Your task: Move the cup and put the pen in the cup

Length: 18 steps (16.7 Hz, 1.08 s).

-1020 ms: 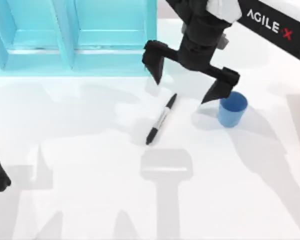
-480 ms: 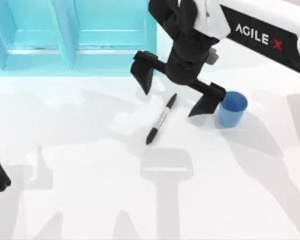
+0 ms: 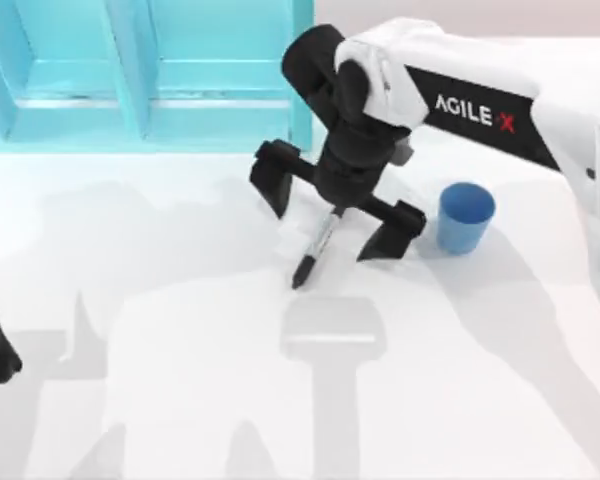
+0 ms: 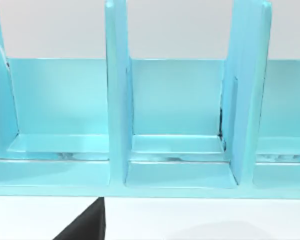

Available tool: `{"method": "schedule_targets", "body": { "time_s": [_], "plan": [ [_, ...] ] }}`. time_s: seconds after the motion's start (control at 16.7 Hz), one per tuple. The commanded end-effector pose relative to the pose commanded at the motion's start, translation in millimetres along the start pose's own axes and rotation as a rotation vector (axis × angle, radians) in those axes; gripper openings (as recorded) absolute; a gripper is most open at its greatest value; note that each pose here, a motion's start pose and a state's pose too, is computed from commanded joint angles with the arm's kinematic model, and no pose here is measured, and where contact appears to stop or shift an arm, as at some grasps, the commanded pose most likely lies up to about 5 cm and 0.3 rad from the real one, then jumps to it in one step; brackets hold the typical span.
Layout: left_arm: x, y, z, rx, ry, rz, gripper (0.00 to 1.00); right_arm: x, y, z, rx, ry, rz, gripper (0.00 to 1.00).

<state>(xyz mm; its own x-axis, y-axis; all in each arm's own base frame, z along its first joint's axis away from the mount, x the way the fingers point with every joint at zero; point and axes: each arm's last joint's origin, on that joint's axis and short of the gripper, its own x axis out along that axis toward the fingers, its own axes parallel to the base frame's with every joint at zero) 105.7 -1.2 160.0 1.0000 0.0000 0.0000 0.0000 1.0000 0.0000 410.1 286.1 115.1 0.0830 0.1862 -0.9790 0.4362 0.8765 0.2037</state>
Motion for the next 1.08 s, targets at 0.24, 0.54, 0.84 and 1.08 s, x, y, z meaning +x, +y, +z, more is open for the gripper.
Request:
{"method": "schedule_targets", "body": {
  "time_s": [0.24, 0.54, 0.84, 1.08],
  "plan": [
    [0.0, 0.0, 0.0, 0.000, 0.000, 0.000, 1.00, 31.0, -2.0, -1.7, 0.000, 0.000, 0.000, 1.00],
    [0.0, 0.0, 0.0, 0.000, 0.000, 0.000, 1.00, 31.4, -2.1, -1.7, 0.000, 0.000, 0.000, 0.92],
    [0.0, 0.0, 0.0, 0.000, 0.000, 0.000, 1.00, 31.4, -2.1, -1.7, 0.000, 0.000, 0.000, 0.55],
    [0.0, 0.0, 0.0, 0.000, 0.000, 0.000, 1.00, 31.4, -2.1, -1.7, 0.000, 0.000, 0.000, 0.25]
  ]
}}
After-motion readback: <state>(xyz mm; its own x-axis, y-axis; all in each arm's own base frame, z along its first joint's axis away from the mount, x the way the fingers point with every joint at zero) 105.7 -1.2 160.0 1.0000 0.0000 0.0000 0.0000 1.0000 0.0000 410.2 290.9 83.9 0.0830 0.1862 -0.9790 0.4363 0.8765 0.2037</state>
